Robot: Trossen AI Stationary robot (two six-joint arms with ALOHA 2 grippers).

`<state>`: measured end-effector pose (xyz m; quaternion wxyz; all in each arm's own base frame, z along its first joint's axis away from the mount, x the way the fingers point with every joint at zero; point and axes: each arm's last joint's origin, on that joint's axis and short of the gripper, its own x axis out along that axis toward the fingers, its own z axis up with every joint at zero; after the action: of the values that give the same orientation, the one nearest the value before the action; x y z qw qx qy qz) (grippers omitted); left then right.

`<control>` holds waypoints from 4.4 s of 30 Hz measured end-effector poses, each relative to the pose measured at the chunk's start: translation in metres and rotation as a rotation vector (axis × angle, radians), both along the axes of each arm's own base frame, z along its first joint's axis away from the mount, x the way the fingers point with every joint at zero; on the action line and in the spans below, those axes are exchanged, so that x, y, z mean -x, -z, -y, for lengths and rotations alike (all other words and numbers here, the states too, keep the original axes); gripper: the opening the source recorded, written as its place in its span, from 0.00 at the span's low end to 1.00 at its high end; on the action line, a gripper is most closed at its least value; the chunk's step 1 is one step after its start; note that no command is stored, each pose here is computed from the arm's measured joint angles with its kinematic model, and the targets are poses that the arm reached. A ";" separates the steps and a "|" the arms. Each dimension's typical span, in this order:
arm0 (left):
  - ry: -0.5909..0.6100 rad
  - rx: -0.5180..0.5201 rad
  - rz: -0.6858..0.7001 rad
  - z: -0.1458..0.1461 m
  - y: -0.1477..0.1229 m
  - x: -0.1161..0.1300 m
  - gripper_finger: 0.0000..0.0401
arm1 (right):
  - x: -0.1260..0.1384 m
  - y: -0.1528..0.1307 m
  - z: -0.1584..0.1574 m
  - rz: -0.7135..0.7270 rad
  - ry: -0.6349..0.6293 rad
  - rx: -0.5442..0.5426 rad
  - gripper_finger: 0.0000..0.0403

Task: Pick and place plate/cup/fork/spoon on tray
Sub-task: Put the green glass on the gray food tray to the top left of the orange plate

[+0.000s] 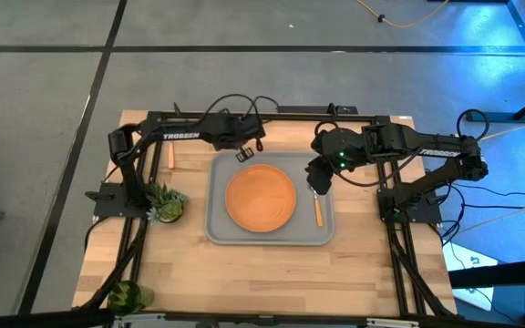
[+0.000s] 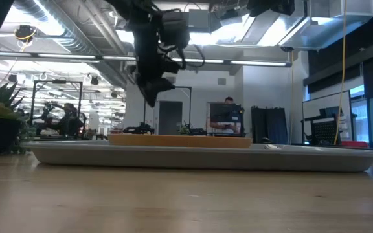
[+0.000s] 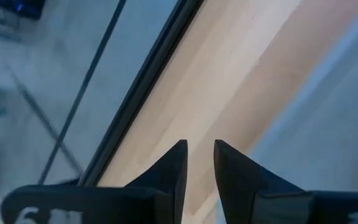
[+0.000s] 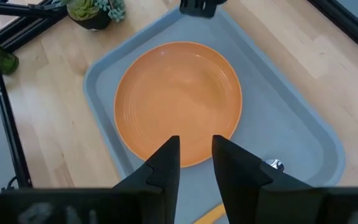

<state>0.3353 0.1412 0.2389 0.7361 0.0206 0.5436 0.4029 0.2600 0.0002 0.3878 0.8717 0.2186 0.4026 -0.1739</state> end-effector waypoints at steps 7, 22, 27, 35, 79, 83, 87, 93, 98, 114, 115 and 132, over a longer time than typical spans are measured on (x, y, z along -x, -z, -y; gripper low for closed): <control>0.107 -0.016 -0.086 0.012 0.000 -0.003 0.18 | 0.000 0.000 0.000 0.000 -0.002 0.002 0.25; 0.500 0.018 -0.303 0.052 -0.023 0.009 0.18 | 0.000 0.000 -0.001 -0.011 -0.099 0.032 0.25; 0.553 0.100 -0.252 0.076 -0.050 0.032 0.18 | 0.000 0.000 -0.003 -0.010 -0.169 0.042 0.25; 0.519 0.258 -0.169 0.125 -0.078 0.068 0.18 | -0.001 0.000 -0.004 -0.009 -0.223 0.063 0.25; 0.740 0.989 -0.131 0.333 -0.116 0.212 0.18 | -0.004 -0.003 -0.004 0.026 -0.238 0.081 0.25; 0.773 0.979 -0.157 0.352 -0.109 0.219 0.18 | -0.004 -0.003 -0.004 0.026 -0.238 0.082 0.25; 0.792 0.941 -0.215 0.368 -0.096 0.221 0.18 | -0.004 -0.003 -0.004 0.026 -0.237 0.080 0.25; 0.813 0.886 -0.271 0.383 -0.080 0.219 0.18 | -0.004 -0.003 -0.004 0.026 -0.235 0.079 0.25; 0.814 0.871 -0.266 0.388 -0.075 0.216 0.18 | -0.004 -0.003 -0.004 0.026 -0.234 0.078 0.25; 0.818 0.849 -0.292 0.393 -0.063 0.228 0.18 | -0.004 -0.003 -0.004 0.026 -0.233 0.077 0.25; 0.817 0.845 -0.296 0.393 -0.062 0.228 0.18 | -0.003 -0.003 -0.004 0.026 -0.233 0.077 0.25; 0.780 0.783 -0.371 0.386 -0.028 0.231 0.18 | -0.003 -0.003 -0.004 0.028 -0.212 0.060 0.25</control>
<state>0.1038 -0.2443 0.2665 0.6753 0.0160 0.7240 -0.1394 0.2635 0.0038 0.3905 0.8970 0.1510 0.4057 -0.0894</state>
